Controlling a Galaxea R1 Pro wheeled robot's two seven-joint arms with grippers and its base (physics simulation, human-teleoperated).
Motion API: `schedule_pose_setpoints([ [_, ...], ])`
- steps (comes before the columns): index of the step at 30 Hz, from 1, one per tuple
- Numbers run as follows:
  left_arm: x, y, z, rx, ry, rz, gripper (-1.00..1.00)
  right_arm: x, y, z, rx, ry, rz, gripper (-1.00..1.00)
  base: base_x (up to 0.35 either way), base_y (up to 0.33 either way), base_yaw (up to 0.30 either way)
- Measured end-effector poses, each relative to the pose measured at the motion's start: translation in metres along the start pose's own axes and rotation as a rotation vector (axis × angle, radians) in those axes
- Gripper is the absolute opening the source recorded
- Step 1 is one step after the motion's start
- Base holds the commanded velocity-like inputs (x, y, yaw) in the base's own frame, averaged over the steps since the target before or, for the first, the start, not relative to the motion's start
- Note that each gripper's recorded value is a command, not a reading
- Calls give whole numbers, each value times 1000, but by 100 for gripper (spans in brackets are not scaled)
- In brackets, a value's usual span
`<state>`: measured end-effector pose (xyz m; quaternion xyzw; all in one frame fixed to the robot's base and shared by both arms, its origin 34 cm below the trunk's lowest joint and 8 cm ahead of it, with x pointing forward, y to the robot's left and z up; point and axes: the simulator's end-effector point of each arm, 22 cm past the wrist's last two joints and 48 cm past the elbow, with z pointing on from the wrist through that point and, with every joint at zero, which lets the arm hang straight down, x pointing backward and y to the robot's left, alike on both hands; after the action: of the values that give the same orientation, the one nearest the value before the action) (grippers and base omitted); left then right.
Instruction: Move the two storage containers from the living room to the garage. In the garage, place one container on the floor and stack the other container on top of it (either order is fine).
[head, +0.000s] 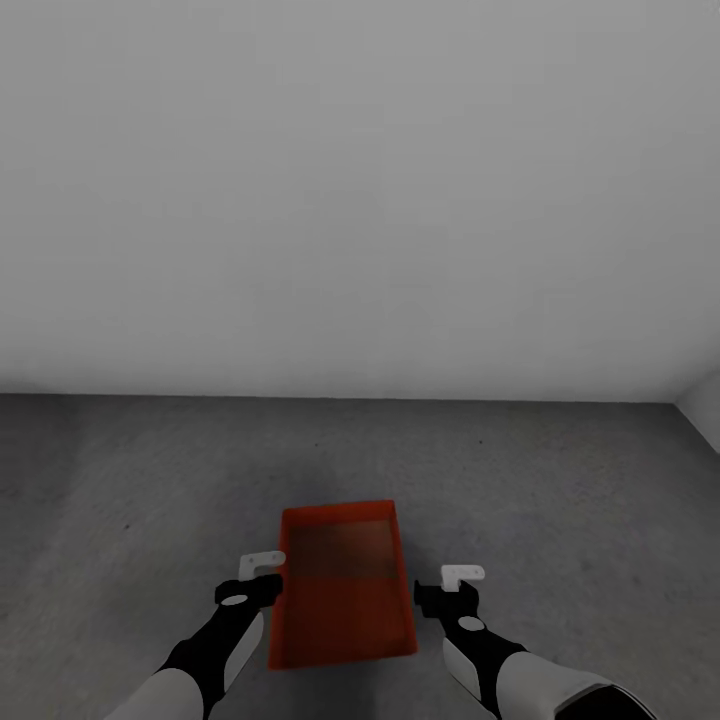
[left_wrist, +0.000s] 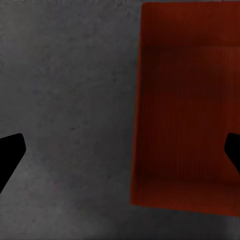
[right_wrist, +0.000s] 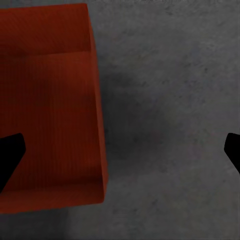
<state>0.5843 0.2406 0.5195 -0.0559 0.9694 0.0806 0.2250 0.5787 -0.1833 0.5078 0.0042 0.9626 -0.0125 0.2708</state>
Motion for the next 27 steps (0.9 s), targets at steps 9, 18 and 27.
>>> schedule_pose_setpoints([
  [9,1,0,0,0,2,2,100,0,0,0,0,0,0,100,-37,0,0],
  [18,2,-1,0,1,6,4,100,0,0,0,0,0,0,100,-307,0,0],
  [27,2,-1,0,1,8,4,100,0,0,0,0,0,0,100,-344,0,0],
])
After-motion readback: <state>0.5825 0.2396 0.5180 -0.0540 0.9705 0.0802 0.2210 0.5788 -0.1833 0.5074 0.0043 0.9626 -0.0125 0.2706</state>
